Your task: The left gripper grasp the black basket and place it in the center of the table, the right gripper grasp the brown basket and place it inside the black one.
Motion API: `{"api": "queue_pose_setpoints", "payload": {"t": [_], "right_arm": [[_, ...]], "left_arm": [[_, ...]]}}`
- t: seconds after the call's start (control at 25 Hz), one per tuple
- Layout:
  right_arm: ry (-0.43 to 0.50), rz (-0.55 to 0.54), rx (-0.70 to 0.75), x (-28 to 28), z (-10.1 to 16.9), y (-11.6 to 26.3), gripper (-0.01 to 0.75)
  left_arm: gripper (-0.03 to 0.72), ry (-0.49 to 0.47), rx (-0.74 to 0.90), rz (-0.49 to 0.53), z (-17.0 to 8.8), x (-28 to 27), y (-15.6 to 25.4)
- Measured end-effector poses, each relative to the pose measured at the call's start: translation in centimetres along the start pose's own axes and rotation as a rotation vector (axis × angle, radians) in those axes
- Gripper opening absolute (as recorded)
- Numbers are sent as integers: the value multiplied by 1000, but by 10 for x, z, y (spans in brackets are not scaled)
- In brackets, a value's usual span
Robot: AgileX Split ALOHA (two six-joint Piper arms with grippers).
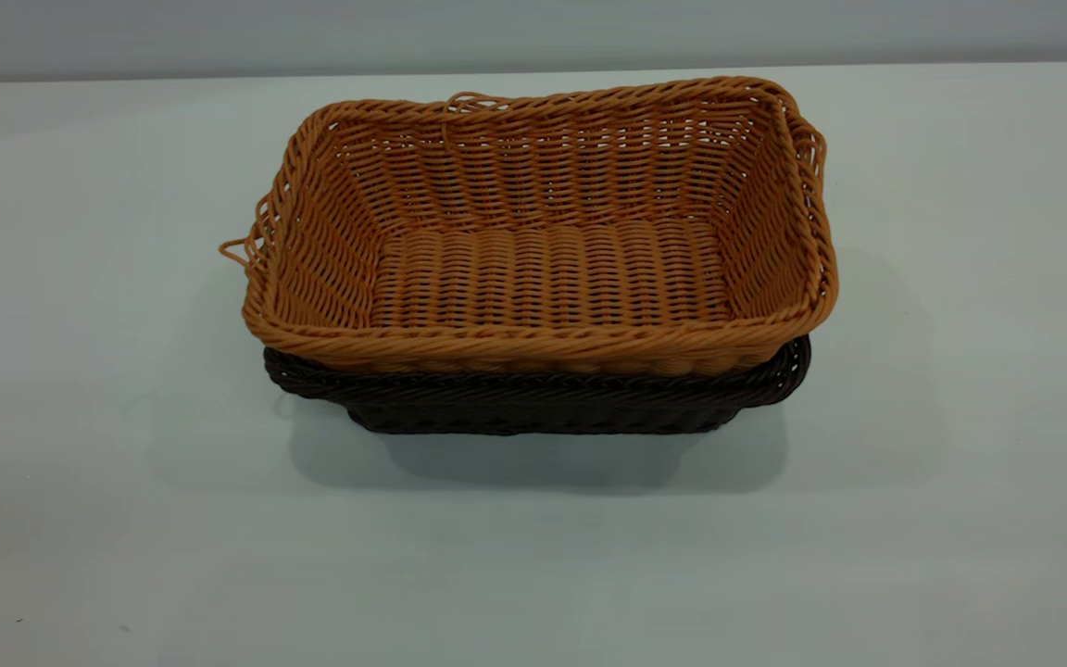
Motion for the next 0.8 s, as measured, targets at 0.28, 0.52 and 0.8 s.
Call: {"api": "queue_pose_setpoints", "payload": {"t": [0.28,0.52,0.8], "right_arm": [[0,0,0,0,0,0,385],[57,-6,39,2,-2,-1,349],[264,-14,178,1,-21,-1,300]], "left_arm": [[548,-1,-4,0,0,0,0],[548,-1,-4,0,0,0,0],[548,0,-4,0,0,0,0]]}}
Point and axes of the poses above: a point on each arm's last joint axis where the gripper is mounted, x pointing out along that axis toward the gripper, z along the wrist's bending axis when the last joint is at zero, y = z × x, the point moved 5 cm from there along x, pointing out along that axis toward the gripper, and after that the axes turned 3 degrees about x, right-handed, at the moved point
